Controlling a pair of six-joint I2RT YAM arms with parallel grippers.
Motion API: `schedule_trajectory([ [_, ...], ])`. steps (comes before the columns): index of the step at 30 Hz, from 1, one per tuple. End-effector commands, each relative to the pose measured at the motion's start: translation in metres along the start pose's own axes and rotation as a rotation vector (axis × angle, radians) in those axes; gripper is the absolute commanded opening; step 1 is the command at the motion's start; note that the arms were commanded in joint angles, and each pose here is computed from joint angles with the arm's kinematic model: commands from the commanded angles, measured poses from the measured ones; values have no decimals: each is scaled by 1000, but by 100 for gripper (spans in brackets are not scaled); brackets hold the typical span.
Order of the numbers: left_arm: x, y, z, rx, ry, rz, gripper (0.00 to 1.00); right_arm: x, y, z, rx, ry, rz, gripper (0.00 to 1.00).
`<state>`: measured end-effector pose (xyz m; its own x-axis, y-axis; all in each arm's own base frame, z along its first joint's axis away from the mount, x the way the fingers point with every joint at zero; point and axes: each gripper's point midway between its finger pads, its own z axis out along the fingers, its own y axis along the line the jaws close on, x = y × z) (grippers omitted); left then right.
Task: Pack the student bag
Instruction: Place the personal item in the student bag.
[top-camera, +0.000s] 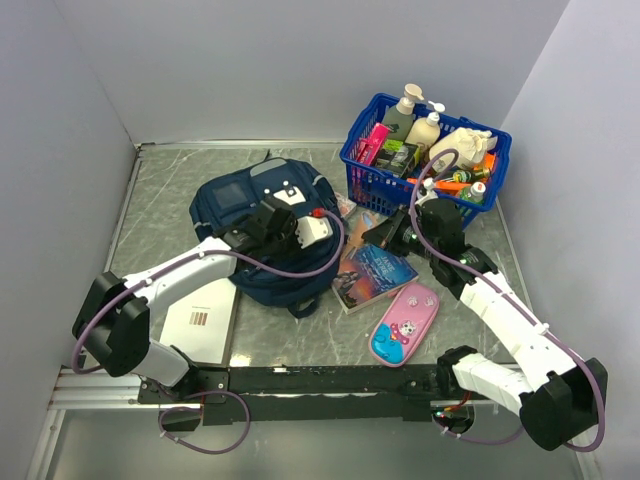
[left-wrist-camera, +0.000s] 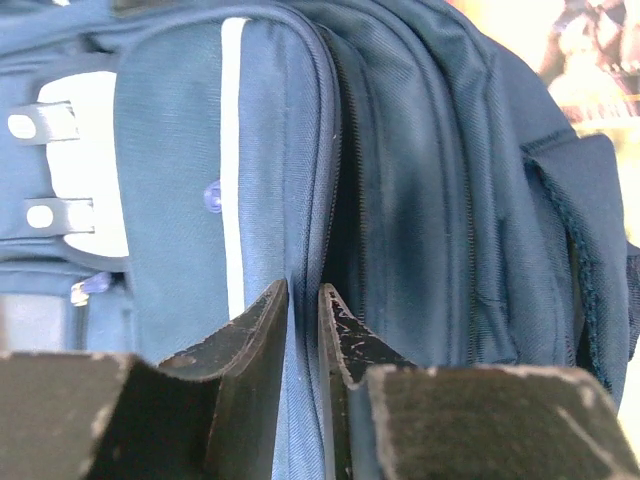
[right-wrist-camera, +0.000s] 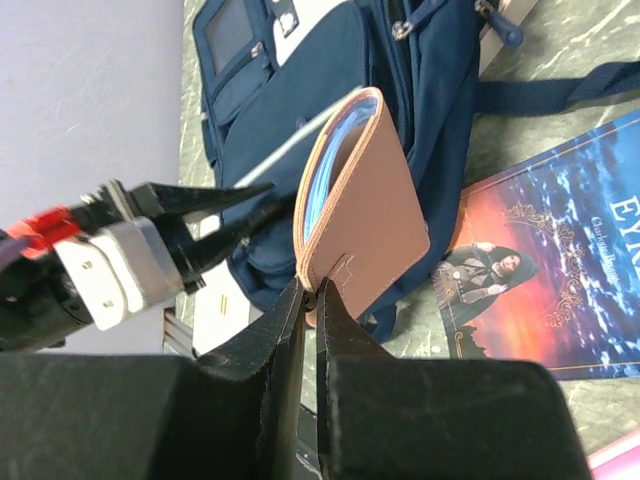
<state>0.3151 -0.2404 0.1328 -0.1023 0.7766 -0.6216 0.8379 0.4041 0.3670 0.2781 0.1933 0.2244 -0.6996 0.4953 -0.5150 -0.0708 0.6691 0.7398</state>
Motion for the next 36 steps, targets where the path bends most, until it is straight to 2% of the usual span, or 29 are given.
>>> schedule_trajectory([
  [1,-35,37,-18,-121,-70,-18,24,-9,16,-5,-78,-45,-8,11],
  [8,-41,35,-24,-102,-87,-65,18,-3,23,1,-140,-13,18,10],
  [11,-43,39,-30,-117,-105,-125,7,-1,31,8,-202,-6,60,10],
  [16,-48,53,-39,-140,-138,-262,1,-3,64,10,-443,-42,120,11],
  [24,-60,71,-50,-171,-173,-348,1,14,78,29,-546,35,178,8],
  [32,-76,65,-55,-102,-202,-378,1,22,84,59,-610,96,278,6],
  [36,-87,60,-55,-48,-220,-378,1,18,80,72,-640,64,330,5],
])
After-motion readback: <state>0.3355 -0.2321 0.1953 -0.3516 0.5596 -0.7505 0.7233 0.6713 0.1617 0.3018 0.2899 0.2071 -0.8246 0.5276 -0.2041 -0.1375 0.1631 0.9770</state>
